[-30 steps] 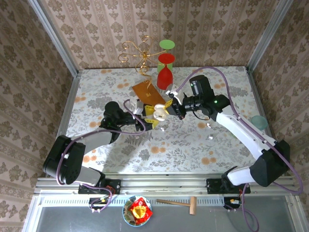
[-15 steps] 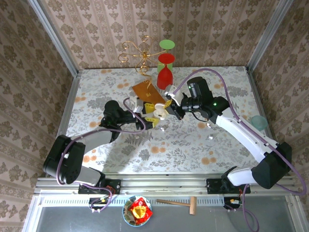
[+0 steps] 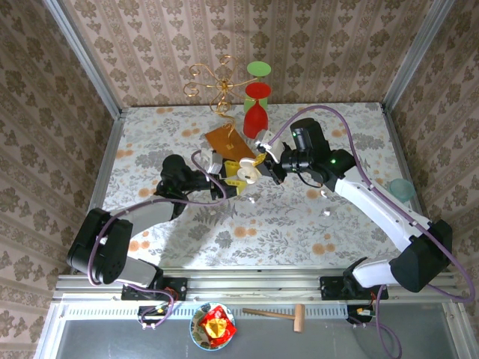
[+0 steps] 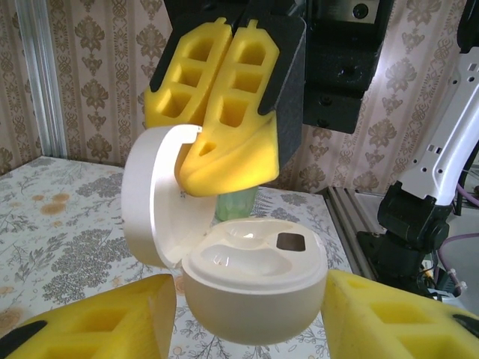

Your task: Insert the wireless bluetooth earbuds into the charging case

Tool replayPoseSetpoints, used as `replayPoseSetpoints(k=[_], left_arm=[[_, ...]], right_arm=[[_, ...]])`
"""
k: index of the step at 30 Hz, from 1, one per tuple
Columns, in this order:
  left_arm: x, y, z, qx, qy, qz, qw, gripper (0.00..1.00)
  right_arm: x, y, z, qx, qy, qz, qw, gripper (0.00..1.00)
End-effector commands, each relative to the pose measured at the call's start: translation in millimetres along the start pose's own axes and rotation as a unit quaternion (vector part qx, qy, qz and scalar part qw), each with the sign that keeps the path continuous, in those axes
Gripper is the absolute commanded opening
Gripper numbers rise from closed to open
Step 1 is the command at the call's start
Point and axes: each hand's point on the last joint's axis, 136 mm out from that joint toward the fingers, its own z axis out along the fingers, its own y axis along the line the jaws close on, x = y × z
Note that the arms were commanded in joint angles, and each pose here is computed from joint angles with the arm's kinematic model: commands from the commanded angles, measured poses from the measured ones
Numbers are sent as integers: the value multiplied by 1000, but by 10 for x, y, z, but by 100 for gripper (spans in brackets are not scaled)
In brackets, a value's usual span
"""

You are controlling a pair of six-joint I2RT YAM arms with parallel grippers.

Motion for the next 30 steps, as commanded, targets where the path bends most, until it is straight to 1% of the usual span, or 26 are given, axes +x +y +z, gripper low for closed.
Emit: replayPoseSetpoints(k=[1,20,24,30], left_arm=[[-104,-18,33,11,-7,11,1000,54],[-84,-1,53,16,-5,7,1000,53],[-89,-6,52,17,-5,8,1000,51],[-90,-17,46,17,-6,11,1000,44]], right_arm=[[-69,59,-7,-11,-13,-16,1000,0],[-160,114,36,-22,-27,-20,999,0],[-148,128,57,-24,-22,-21,999,0],[-132,149,67,-28,-18,-22,999,0]])
